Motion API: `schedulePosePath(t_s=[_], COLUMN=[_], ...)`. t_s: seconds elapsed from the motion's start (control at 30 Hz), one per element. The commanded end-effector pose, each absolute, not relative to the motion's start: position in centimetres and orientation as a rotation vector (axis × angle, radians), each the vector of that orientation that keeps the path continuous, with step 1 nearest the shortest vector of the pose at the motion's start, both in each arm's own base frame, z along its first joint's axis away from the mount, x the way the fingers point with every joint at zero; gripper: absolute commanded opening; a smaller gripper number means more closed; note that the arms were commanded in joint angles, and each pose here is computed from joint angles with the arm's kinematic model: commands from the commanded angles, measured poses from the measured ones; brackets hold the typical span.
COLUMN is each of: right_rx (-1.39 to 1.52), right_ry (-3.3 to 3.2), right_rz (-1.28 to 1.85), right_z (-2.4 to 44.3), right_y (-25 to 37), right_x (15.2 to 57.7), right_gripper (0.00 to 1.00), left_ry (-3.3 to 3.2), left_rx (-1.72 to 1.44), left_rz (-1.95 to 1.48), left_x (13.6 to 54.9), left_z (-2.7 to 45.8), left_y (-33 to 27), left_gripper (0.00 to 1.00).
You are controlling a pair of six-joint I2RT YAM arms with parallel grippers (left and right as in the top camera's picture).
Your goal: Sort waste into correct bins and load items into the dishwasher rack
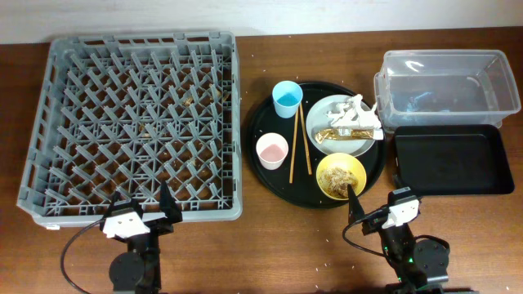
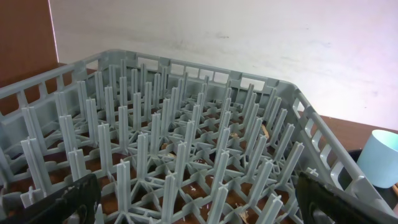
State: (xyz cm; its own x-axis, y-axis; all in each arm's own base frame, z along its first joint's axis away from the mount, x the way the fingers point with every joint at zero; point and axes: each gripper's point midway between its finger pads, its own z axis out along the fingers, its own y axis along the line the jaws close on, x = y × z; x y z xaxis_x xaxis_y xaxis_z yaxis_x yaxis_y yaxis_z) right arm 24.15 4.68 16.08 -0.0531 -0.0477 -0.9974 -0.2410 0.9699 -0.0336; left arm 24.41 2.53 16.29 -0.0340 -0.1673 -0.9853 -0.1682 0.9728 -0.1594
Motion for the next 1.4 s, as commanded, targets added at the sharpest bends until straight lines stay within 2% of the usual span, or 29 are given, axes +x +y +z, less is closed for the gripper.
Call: schedulePosePath(t_s=[0.0, 1.2, 1.27, 1.37], right_rx=[-0.232, -0.233, -0.232, -0.231], right_ry=[1.626, 1.622, 1.594, 1.489], right_rz=[0.178, 0.178, 0.176, 0.168], right_z=[15.8, 15.9, 16.7, 21.1], right_y=[5.0, 5.0, 5.0, 5.0], right_x=[24.1, 24.1, 24.1, 23.5], right_gripper=[0.98, 0.98, 0.99, 0.98], left_ry=[1.615, 1.614, 1.605, 1.558], left_rx=[-0.242, -0.218, -0.185, -0.116], left_rz=[0.013, -0.014, -0.049, -0.122], left_x=[24.4, 24.5, 24.6, 24.4], left_z=[16.0, 16.2, 16.5, 18.9], left_y=[2.5, 2.0, 1.3, -0.2], left_gripper=[0.99, 0.99, 0.99, 0.99])
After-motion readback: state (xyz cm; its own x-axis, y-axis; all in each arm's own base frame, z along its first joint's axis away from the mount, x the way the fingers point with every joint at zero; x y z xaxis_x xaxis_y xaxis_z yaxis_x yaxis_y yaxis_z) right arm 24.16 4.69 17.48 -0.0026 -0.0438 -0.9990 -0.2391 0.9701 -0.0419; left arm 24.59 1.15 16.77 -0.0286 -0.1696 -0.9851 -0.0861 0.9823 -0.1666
